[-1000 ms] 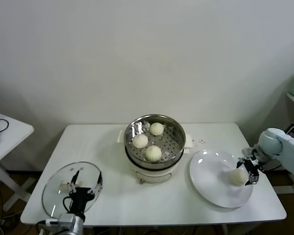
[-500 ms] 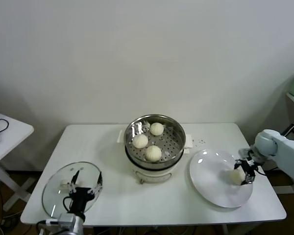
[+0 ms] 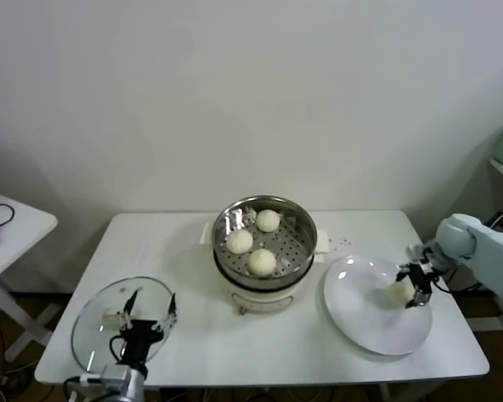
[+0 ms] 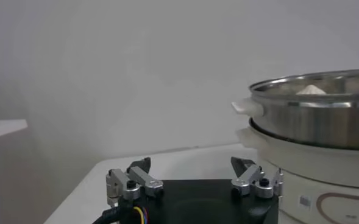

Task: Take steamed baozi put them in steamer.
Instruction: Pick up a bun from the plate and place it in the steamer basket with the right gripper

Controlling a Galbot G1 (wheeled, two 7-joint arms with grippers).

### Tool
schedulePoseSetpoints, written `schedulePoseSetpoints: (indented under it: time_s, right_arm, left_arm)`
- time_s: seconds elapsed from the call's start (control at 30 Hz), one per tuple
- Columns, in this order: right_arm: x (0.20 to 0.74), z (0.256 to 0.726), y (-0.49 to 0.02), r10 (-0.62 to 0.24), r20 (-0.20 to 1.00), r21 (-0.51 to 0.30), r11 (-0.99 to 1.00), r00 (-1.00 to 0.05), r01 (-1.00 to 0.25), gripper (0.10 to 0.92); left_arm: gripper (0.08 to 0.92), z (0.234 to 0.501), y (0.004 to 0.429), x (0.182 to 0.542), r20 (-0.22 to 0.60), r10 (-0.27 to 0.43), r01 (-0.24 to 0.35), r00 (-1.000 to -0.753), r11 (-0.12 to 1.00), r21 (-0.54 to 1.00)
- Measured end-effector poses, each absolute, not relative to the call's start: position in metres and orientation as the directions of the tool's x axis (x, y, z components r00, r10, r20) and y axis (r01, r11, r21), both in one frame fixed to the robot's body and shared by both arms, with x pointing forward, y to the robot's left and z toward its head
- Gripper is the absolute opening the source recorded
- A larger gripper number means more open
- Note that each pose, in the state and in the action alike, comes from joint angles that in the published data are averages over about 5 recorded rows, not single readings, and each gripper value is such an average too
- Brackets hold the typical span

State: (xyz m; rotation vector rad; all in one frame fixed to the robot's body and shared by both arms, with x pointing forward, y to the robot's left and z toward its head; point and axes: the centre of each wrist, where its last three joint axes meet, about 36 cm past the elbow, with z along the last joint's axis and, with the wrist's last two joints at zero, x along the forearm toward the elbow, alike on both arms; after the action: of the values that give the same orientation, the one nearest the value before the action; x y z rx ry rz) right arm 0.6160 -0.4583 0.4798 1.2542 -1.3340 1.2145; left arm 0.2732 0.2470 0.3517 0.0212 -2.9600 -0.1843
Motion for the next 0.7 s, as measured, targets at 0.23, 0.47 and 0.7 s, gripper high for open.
schedulePoseSetpoints:
  time_s: [0.23, 0.47, 0.7]
  right_arm:
    - [0.647, 0.539, -0.438, -0.171, 0.977, -0.124, 0.043, -0.129, -0.991, 0.729]
    - [0.683, 0.619, -0.400, -0.254, 0.948, -0.178, 0.068, -0.189, -0.982, 0.729]
    - [0.703, 0.677, -0.344, -0.317, 0.926, -0.198, 0.053, -0.205, -0.979, 0.729]
  left_arm:
    - [0.823, 0.355, 0.243, 0.274, 0.166, -0.012, 0.009, -0.986, 0.993, 0.120]
    - [0.823, 0.357, 0.238, 0.274, 0.156, 0.006, 0.024, -0.988, 0.993, 0.117]
    - [0.823, 0.359, 0.235, 0.272, 0.151, 0.014, 0.031, -0.988, 0.994, 0.108]
